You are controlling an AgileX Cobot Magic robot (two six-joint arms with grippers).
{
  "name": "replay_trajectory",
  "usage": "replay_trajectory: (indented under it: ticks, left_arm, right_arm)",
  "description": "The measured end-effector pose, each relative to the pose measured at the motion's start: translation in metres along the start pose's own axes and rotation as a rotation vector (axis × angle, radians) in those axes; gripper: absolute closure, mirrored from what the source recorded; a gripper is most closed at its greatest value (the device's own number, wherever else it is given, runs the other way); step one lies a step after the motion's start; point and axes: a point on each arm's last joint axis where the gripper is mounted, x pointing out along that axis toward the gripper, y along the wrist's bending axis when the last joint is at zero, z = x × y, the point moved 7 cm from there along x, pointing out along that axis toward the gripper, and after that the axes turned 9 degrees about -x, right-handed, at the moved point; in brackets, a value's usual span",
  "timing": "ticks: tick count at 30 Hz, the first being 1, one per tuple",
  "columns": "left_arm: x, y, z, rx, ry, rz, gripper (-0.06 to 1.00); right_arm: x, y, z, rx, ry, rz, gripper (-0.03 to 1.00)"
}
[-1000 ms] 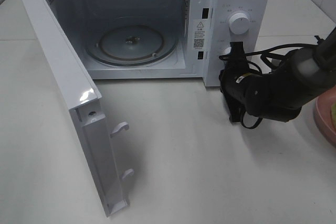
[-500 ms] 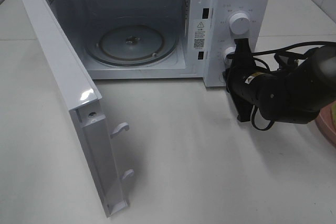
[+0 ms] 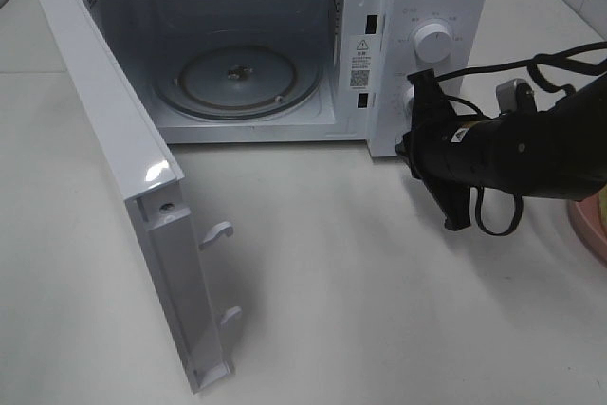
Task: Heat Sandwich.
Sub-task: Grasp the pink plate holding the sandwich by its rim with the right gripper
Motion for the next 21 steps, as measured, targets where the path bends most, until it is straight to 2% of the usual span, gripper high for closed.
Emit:
replay_trajectory:
  ticks: [4,5,9,10,11,14,15,16,18,19,20,21]
  left_arm:
    - [0.000,0.000,0.000,0.000,0.000,0.000,-0.05]
    - [0.000,0.000,0.000,0.000,0.000,0.000,-0.05]
    - [0.000,0.000,0.000,0.000,0.000,0.000,-0.05]
    - [0.000,0.000,0.000,0.000,0.000,0.000,-0.05]
    - [0.000,0.000,0.000,0.000,0.000,0.000,-0.05]
    - [0.000,0.000,0.000,0.000,0.000,0.000,-0.05]
    - [0.000,0.000,0.000,0.000,0.000,0.000,-0.05]
    - [0.000,0.000,0.000,0.000,0.000,0.000,-0.05]
    - [0.000,0.000,0.000,0.000,0.000,0.000,-0.05]
    - [0.000,0.000,0.000,0.000,0.000,0.000,-0.05]
    - [0.000,0.000,0.000,0.000,0.000,0.000,-0.05]
    - [0.000,0.000,0.000,0.000,0.000,0.000,-0.05]
  right_arm:
    - [-0.013,-0.008,-0.010,-0.161,0.089,-0.093,0.94]
    - [-0.013,-0.008,-0.010,-0.161,0.089,-0.093,0.94]
    - [-0.030,-0.009,-0.017,-0.345,0.179,-0.141,0.92]
    - [-0.030,-0.009,-0.017,-0.345,0.179,-0.141,0.92]
    - [-0.036,-0.008,-0.018,-0.445,0.207,-0.143,0.92]
    - [-0.046,-0.007,-0.020,-0.616,0.255,-0.137,0.91]
    - [-0.046,-0.007,-0.020,-0.616,0.255,-0.137,0.91]
    - [-0.053,-0.007,-0.022,-0.739,0.291,-0.130,0.90]
    - [-0.059,-0.006,-0.023,-0.880,0.319,-0.112,0.90]
    - [-0.059,-0.006,-0.023,-0.880,0.319,-0.112,0.90]
    - [-0.066,-0.007,-0.026,-1.009,0.363,-0.101,0.89]
    - [-0.069,-0.007,-0.027,-1.055,0.381,-0.096,0.89]
